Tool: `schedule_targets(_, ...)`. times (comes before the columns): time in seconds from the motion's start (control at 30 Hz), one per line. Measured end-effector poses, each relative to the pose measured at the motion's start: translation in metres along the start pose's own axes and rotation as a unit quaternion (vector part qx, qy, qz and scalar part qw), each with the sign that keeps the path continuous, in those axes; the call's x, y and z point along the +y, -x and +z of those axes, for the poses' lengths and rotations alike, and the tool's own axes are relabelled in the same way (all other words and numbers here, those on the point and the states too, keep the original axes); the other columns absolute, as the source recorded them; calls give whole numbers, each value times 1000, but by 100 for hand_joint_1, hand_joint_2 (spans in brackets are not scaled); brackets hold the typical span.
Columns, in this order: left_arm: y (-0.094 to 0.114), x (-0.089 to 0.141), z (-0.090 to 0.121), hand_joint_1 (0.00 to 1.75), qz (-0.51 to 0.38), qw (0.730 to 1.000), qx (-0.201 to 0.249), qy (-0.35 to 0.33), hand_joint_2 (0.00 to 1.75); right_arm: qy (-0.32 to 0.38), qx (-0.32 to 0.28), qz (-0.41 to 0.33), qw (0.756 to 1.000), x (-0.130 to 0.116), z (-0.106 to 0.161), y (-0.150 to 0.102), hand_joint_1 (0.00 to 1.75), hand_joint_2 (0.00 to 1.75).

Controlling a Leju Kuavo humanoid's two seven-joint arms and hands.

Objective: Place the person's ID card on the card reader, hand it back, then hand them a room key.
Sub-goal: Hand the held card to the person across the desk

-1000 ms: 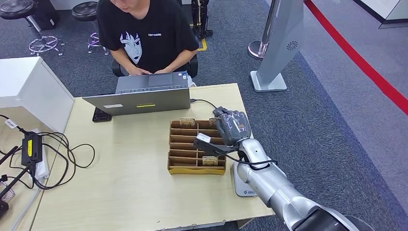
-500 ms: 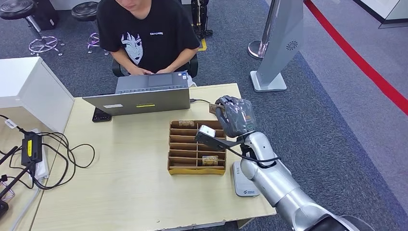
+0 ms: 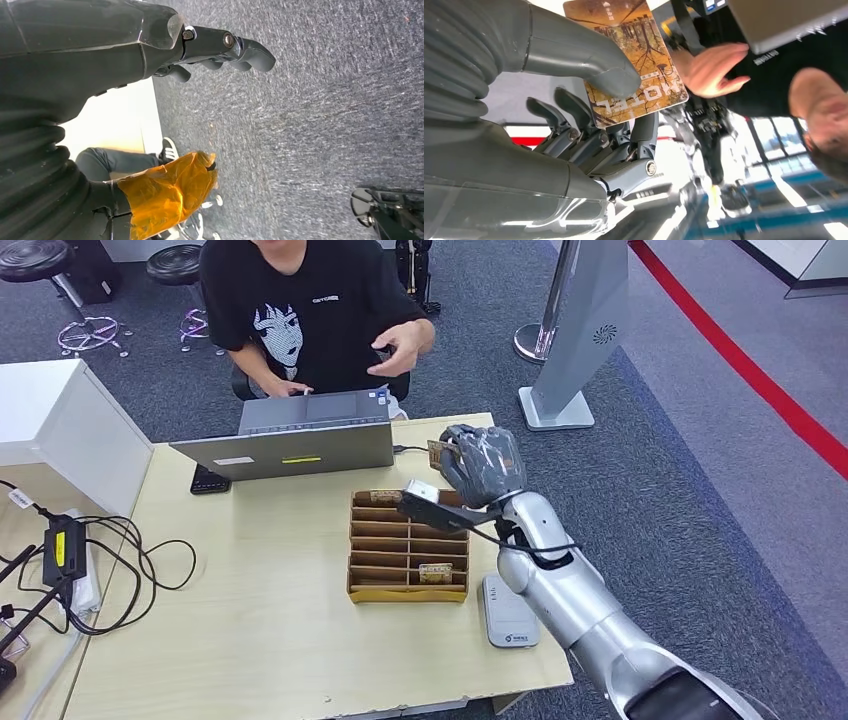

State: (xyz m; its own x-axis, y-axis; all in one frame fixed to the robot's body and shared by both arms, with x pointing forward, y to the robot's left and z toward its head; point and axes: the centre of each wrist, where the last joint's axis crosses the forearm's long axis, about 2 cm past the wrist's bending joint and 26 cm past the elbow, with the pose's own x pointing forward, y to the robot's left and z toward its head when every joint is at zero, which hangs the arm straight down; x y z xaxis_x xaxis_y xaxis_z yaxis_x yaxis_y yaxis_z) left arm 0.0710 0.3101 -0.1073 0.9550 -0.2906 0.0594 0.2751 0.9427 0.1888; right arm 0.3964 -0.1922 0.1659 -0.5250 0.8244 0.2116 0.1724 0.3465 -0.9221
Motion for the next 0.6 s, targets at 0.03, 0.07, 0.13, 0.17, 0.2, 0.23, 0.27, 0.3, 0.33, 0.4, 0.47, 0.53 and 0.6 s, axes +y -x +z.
schedule_targets(0.03,-3,1,0,0,-4,1000,-1,0,175,-8,7,5,1000,-9,-15,1,175,175)
schedule_targets(0.07,-7,2,0,0,-8,1000,-1,0,175,-16,15,11,1000,-19,-31,2,175,175)
schedule_targets(0.13,-14,4,1,0,-16,1000,-3,0,175,-37,34,25,998,-36,-58,2,175,175)
schedule_targets(0.17,-17,5,1,0,-19,1000,-3,1,175,-48,44,32,997,-43,-69,1,175,175)
schedule_targets(0.2,-20,5,2,0,-22,1000,-4,1,175,-57,52,40,996,-49,-78,0,175,175)
schedule_targets(0.23,-22,5,2,0,-24,1000,-4,1,175,-64,58,47,995,-53,-85,-2,175,175)
schedule_targets(0.27,-24,5,2,0,-25,1000,-5,2,175,-69,63,52,994,-56,-90,-4,175,175)
schedule_targets(0.3,-26,5,2,0,-25,1000,-5,2,175,-73,66,56,994,-58,-95,-5,175,175)
schedule_targets(0.33,-27,5,2,0,-26,1000,-5,2,175,-76,67,58,993,-59,-97,-7,175,175)
schedule_targets(0.4,-28,5,3,0,-26,1000,-7,2,175,-81,68,63,992,-59,-101,-9,175,175)
schedule_targets(0.47,-30,5,3,0,-26,1000,-8,3,175,-86,67,69,992,-58,-102,-11,175,175)
schedule_targets(0.53,-31,4,3,0,-26,1000,-9,3,175,-91,68,74,991,-57,-103,-12,174,175)
schedule_targets(0.6,-31,4,3,0,-26,1000,-9,4,175,-95,69,78,990,-55,-103,-12,94,175)
